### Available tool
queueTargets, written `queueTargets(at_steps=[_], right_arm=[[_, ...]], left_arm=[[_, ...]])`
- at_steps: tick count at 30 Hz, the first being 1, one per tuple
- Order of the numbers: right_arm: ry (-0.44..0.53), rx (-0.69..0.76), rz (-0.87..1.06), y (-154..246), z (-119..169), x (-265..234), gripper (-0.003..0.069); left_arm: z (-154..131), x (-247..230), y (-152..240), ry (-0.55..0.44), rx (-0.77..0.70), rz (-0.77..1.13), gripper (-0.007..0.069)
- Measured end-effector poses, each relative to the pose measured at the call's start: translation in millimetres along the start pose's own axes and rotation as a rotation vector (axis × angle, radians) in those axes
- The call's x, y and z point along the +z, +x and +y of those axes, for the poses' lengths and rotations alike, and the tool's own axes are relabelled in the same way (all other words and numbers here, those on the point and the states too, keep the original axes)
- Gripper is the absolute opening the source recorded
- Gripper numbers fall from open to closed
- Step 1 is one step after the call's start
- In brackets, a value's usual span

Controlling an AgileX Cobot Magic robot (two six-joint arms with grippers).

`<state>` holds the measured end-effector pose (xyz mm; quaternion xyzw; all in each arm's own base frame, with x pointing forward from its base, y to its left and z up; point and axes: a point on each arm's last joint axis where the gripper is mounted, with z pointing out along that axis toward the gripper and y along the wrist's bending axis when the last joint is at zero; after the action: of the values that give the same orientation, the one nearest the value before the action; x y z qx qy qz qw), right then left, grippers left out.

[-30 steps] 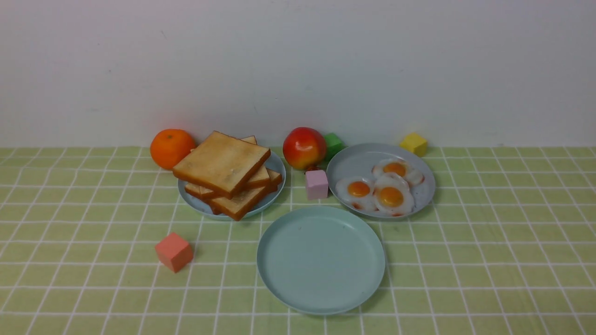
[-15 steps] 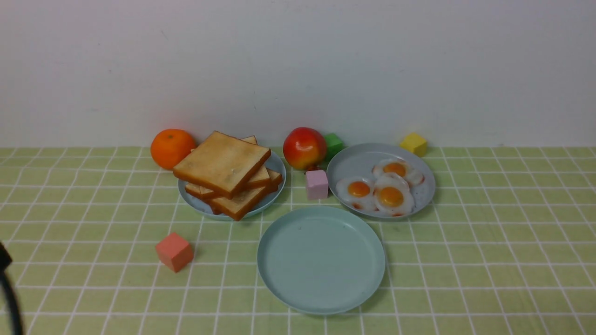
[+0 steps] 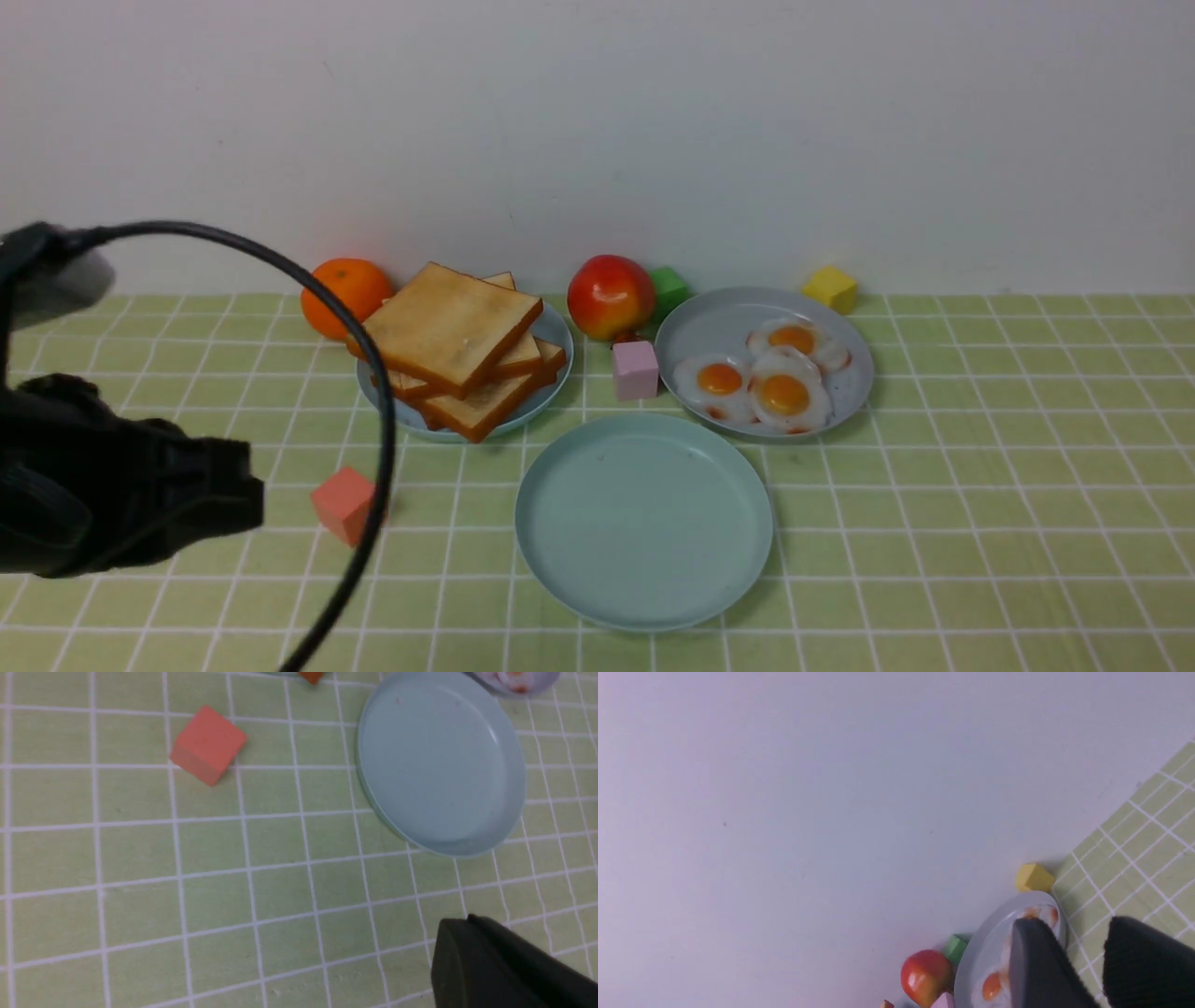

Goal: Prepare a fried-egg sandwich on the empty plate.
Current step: Use the left arm to grab a slice of bread

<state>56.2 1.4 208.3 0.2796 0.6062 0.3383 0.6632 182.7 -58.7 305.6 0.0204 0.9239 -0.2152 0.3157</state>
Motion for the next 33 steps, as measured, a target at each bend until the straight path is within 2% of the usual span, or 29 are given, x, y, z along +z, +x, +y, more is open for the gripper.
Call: queueTargets(at_steps=[3, 4, 5, 6, 8, 11, 15, 17, 22, 28, 32, 33], right_arm=[[0.004, 0.014, 0.077, 1.6, 6.3, -0.8, 0.0223], [0.009, -0.021, 0.178, 0.2, 18.5, -1.9, 0.0195], [0.019, -0.105, 0.276, -4.4, 33.0, -2.2, 0.0156], [0.020, -0.119, 0.292, -5.2, 35.3, -2.3, 0.0150], [0.027, -0.250, 0.399, -15.5, 55.6, -1.0, 0.0099], [0.069, -0.537, 0.692, -37.8, 94.0, 3.6, 0.0003], [0.118, -0.723, 0.912, -62.5, 123.5, 15.3, -0.0009], [0.109, -0.755, 0.949, -68.4, 131.9, 20.2, -0.0006], [0.017, -0.793, 0.969, -71.6, 146.7, 28.9, 0.0002], [-0.002, -0.812, 0.978, -70.5, 147.3, 29.6, 0.0005], [-0.006, -0.813, 0.975, -70.4, 147.7, 29.8, 0.0007], [-0.007, -0.812, 0.975, -70.4, 147.8, 29.9, 0.0008]], left_arm=[[-6.9, 8.3, 1.7, 0.028, 0.068, 0.033, -0.0013], [-13.4, 12.4, 1.6, 0.048, 0.115, 0.043, -0.0013], [-19.5, 16.8, -0.5, 0.061, 0.161, 0.056, -0.0013], [-20.1, 18.0, -0.2, 0.062, 0.164, 0.062, -0.0013], [-27.4, 23.5, -5.9, 0.071, 0.199, 0.077, -0.0013], [-42.5, 44.4, -28.4, 0.063, 0.237, 0.135, -0.0013], [-56.4, 72.5, -58.6, -0.012, 0.277, 0.208, -0.0013], [-59.2, 83.8, -73.0, -0.056, 0.275, 0.223, -0.0013], [-59.6, 129.5, -113.8, -0.150, 0.267, 0.230, -0.0013], [-59.7, 171.2, -138.0, -0.190, 0.301, 0.231, 0.0009], [-56.7, 203.4, -151.5, -0.223, 0.336, 0.217, 0.0091], [-53.2, 216.1, -155.7, -0.252, 0.365, 0.210, 0.0146]])
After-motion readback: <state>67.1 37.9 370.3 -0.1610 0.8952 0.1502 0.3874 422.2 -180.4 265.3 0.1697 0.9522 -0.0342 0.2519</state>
